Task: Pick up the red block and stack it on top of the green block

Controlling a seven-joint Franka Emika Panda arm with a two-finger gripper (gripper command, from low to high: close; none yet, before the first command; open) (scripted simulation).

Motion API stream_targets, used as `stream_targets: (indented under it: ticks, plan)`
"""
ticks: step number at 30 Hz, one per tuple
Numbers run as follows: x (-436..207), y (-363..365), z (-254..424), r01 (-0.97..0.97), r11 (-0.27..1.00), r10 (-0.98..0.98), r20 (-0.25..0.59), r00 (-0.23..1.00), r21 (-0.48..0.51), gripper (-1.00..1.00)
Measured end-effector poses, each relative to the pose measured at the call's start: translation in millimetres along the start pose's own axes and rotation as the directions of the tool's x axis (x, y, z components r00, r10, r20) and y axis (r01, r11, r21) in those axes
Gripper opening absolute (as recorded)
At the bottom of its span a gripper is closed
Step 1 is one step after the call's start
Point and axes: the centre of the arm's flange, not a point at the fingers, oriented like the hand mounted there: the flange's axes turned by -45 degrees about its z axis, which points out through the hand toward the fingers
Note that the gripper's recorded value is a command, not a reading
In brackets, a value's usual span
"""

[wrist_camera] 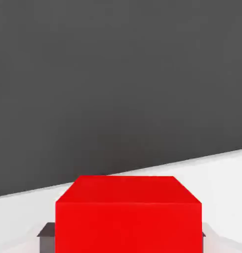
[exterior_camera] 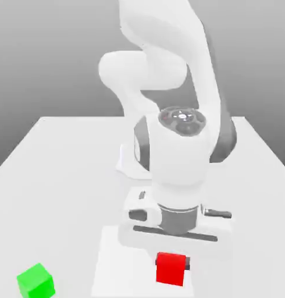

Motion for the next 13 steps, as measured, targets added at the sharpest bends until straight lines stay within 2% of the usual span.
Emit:
stream_targets:
  ticks: [4,7,9,10,13]
  plan:
    - [39,88,-14,-0.341,0.940,0.341,0.001,0.940,0.000,-1.00]
    - [59,158,-12,-0.572,0.820,0.572,0.002,0.820,0.003,-1.00]
    - [67,190,14,-0.665,0.746,0.665,0.003,0.747,0.004,-1.00]
    - [67,195,26,-0.680,0.733,0.680,0.003,0.733,0.004,1.00]
    - [67,195,26,-0.680,0.733,0.680,0.003,0.733,0.004,1.00]
